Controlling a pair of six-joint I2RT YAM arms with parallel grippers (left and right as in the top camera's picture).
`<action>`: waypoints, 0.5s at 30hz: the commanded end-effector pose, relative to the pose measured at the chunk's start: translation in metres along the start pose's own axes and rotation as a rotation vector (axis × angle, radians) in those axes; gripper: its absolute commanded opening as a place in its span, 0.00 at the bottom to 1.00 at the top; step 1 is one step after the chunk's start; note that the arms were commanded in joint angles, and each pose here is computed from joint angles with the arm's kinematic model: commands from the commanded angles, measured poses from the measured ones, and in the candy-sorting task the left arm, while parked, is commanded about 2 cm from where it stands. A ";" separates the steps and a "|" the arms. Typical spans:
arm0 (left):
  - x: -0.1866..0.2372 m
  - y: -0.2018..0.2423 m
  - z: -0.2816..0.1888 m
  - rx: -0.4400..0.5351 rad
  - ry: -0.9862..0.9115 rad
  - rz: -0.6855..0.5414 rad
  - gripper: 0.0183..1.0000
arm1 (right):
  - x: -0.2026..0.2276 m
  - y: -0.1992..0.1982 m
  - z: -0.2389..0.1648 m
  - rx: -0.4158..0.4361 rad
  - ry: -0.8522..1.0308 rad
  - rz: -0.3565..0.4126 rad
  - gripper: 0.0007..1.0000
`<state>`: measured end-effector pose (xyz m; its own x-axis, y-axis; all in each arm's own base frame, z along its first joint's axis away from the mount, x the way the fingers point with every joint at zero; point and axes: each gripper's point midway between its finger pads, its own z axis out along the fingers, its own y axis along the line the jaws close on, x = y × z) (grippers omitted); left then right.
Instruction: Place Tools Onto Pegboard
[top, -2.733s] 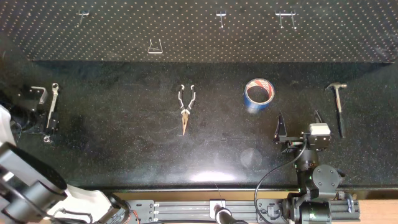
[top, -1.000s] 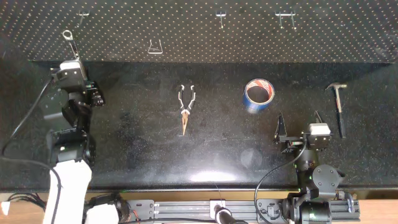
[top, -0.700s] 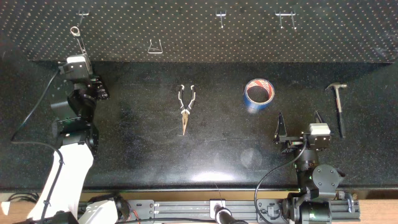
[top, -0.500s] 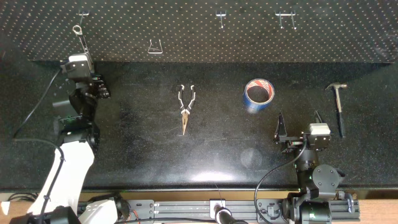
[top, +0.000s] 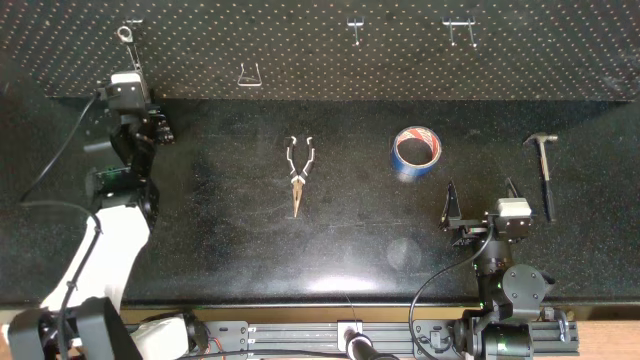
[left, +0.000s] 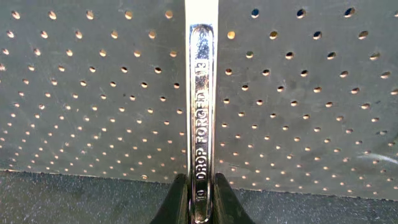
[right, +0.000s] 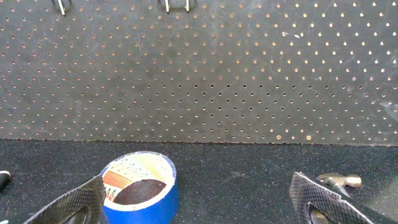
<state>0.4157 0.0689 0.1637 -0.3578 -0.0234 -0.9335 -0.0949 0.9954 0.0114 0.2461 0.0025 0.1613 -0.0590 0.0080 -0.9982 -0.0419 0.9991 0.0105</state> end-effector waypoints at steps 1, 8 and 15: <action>-0.004 0.002 0.013 -0.008 0.003 0.019 0.01 | 0.001 0.001 0.000 -0.007 -0.001 -0.004 0.98; -0.002 0.003 0.014 -0.009 0.009 0.018 0.90 | 0.001 0.001 0.000 -0.007 -0.001 -0.004 0.98; 0.071 -0.029 -0.112 0.024 0.474 -0.231 1.00 | 0.001 0.001 0.000 -0.007 -0.001 -0.004 0.98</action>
<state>0.3356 0.0520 0.1229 -0.6907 -0.1446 -0.7086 -0.1363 0.9883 -0.0688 0.2461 0.0024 0.1616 -0.0578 0.0079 -0.9983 -0.0415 0.9991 0.0104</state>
